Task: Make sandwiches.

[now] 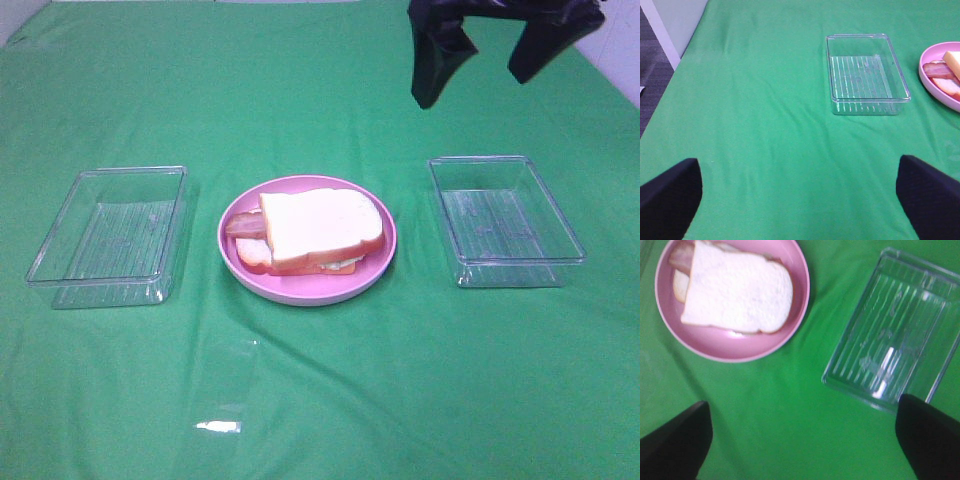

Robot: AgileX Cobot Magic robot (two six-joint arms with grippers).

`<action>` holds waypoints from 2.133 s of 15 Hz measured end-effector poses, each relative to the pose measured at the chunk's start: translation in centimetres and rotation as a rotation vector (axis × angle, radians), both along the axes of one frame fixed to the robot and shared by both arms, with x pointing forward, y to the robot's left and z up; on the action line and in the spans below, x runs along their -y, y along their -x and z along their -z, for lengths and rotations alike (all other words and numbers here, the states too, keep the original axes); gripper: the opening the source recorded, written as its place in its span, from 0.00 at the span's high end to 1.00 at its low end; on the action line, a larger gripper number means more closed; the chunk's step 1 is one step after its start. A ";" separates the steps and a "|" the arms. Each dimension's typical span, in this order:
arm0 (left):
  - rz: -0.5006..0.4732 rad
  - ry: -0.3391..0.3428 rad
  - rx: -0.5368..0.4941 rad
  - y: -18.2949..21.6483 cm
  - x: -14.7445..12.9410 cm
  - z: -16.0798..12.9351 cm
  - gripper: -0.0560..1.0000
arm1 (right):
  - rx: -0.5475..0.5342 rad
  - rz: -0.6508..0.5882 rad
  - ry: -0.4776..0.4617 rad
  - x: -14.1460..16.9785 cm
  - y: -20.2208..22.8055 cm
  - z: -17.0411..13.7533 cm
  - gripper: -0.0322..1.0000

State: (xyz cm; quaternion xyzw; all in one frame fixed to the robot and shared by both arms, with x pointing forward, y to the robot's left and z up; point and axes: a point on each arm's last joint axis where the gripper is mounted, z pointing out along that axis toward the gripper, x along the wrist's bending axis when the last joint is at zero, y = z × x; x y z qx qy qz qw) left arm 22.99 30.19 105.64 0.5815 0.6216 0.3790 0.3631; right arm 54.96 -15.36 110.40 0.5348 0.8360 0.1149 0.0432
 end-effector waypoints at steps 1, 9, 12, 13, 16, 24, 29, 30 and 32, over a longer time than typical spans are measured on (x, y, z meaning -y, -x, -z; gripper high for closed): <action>0.000 0.000 0.000 0.0 0.0 0.0 0.03 | -0.023 0.000 0.012 0.7 1.5 0.4 0.04; 0.000 0.000 0.000 0.0 0.0 0.0 0.03 | -0.124 0.056 0.039 8.4 16.5 7.4 0.04; 0.000 0.000 0.000 0.0 0.0 0.0 0.03 | 0.053 0.298 -0.036 12.6 20.9 7.2 0.04; 0.000 0.000 0.000 0.0 0.0 0.0 0.03 | 0.100 0.336 -0.047 13.1 21.8 7.0 0.04; 0.000 0.000 0.000 0.0 0.0 0.0 0.03 | 0.436 0.399 -0.115 13.8 27.8 6.8 0.03; 0.000 0.000 0.000 0.0 0.0 0.0 0.03 | 0.669 0.362 -0.119 14.0 31.8 7.5 0.03; 0.000 0.000 0.000 0.0 0.0 0.0 0.03 | 0.669 0.362 -0.119 14.0 31.8 7.5 0.03; 0.000 0.000 0.000 0.0 0.0 0.0 0.03 | 0.669 0.362 -0.119 14.0 31.8 7.5 0.03; 0.000 0.000 0.000 0.0 0.0 0.0 0.03 | 0.669 0.362 -0.119 14.0 31.8 7.5 0.03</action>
